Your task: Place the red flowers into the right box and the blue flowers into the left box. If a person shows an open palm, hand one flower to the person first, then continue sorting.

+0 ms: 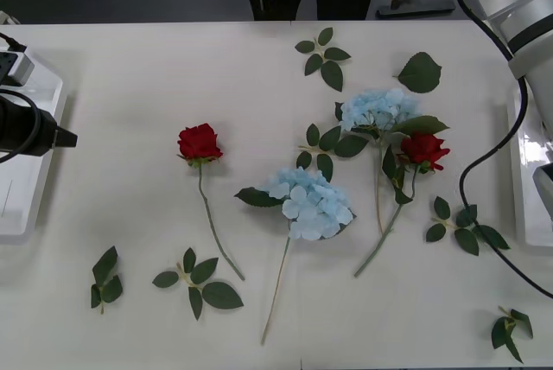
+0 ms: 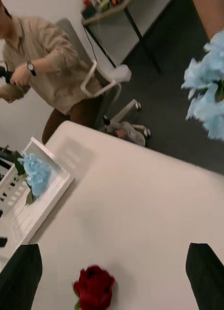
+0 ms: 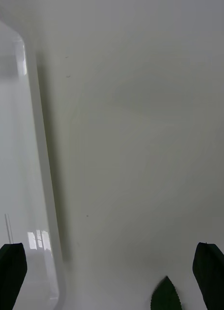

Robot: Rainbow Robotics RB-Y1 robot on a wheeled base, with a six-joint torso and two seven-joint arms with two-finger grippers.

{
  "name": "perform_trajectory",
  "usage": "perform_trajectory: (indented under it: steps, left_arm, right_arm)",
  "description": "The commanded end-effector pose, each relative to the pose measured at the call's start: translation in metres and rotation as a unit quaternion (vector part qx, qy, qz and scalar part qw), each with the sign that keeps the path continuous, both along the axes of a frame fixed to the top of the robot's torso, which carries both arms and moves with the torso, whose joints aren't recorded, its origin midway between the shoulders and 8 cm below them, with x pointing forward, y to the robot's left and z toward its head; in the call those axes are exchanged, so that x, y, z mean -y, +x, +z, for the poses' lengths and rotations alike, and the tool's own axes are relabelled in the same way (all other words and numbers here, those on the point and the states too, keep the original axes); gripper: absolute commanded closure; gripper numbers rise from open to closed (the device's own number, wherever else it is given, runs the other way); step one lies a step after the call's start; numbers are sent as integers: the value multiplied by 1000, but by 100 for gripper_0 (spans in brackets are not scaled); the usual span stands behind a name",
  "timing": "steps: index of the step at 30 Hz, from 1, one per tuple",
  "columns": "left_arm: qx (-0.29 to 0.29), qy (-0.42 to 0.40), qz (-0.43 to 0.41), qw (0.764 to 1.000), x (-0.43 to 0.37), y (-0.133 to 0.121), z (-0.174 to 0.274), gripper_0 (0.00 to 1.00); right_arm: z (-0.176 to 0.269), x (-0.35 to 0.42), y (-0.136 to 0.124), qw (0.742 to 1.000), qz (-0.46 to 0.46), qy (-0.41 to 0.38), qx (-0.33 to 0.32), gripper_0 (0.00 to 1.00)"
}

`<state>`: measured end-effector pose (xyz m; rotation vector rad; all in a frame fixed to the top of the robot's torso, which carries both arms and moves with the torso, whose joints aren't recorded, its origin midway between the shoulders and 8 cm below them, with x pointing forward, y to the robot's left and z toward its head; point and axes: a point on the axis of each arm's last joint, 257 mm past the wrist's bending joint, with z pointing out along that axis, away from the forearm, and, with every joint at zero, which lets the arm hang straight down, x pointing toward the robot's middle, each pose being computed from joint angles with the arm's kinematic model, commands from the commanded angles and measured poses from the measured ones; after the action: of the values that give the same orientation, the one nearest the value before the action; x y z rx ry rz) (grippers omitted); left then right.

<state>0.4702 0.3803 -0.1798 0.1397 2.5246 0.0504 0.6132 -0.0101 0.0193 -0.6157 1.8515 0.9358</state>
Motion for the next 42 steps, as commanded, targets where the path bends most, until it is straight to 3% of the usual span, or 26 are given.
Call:
perform_trajectory:
  steps: [1,9,16,20,27,32,42]
  left_arm:
    - [24,23,-3,999,-13,5,25,0]
    - [24,23,-3,999,-13,5,25,0]
    - [24,23,-3,999,-13,5,25,0]
    - [11,10,-13,1000,0,-1,12,0]
    - [-6,28,-22,999,14,-13,35,0]
    - [-10,-16,-22,1000,53,-18,17,0]
    - [12,-24,23,999,127,-16,-41,0]
  right_arm:
    - [-1,33,-8,997,-19,-26,-69,14]
    - [-116,118,-57,949,-118,-125,-264,13]
    - [-182,181,-101,895,-221,-201,-332,14]
    - [-208,209,-121,857,-295,-207,-369,13]
    - [-242,234,-138,812,-391,-179,-394,14]
    - [-266,253,-138,783,-453,-167,-392,13]
    - [-308,255,-121,771,-487,-154,-381,13]
